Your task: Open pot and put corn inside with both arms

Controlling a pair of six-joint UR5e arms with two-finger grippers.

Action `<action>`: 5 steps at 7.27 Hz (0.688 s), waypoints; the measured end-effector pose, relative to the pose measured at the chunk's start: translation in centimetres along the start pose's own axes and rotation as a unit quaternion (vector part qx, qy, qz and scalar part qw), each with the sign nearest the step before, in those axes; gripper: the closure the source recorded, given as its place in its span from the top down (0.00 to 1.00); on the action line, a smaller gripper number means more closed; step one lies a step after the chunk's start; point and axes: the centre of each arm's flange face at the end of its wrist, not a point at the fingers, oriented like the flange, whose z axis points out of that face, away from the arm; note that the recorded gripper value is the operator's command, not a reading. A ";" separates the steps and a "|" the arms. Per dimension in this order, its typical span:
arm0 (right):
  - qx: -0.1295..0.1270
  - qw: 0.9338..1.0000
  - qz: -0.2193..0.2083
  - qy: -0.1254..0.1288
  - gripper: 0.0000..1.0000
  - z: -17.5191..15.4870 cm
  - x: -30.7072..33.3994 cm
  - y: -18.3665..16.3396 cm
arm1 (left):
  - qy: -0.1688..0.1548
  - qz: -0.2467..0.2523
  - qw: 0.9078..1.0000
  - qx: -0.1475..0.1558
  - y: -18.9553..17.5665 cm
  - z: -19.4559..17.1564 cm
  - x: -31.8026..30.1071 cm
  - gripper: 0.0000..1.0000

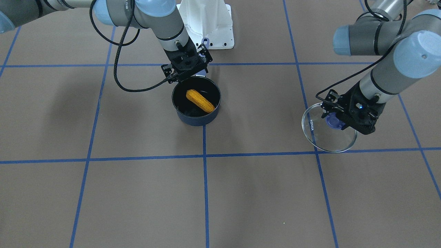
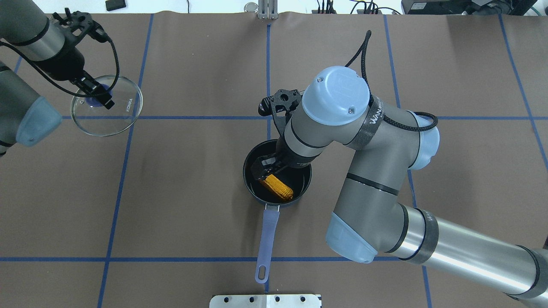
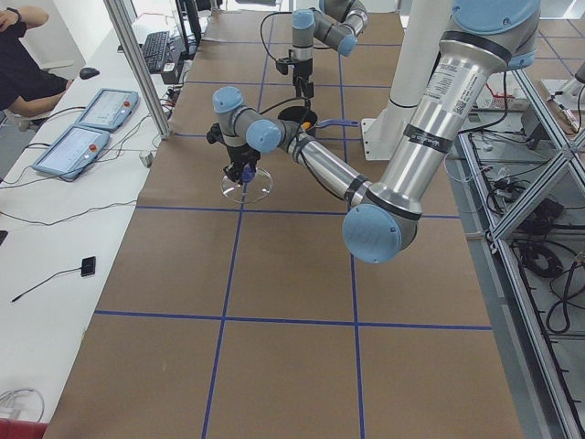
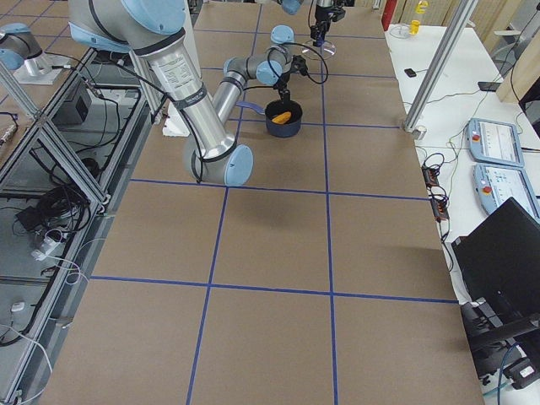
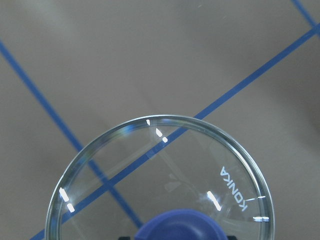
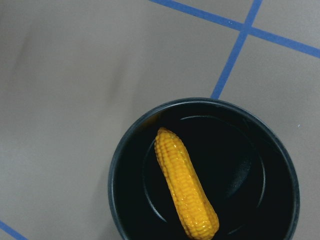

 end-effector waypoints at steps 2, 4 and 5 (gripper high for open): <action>0.019 1.000 0.006 0.001 1.00 -2.0 1.2 -1.1 | -0.001 -0.013 0.999 -0.030 3.0 3.0 -3.0 0.54; 0.039 0.999 0.012 0.001 1.00 -4.2 2.5 -2.0 | 0.028 0.001 0.999 -0.046 4.9 6.8 -5.8 0.56; 0.042 0.999 0.013 0.001 1.00 -4.6 2.7 -2.2 | 0.040 0.004 0.998 -0.048 5.5 7.9 -6.6 0.57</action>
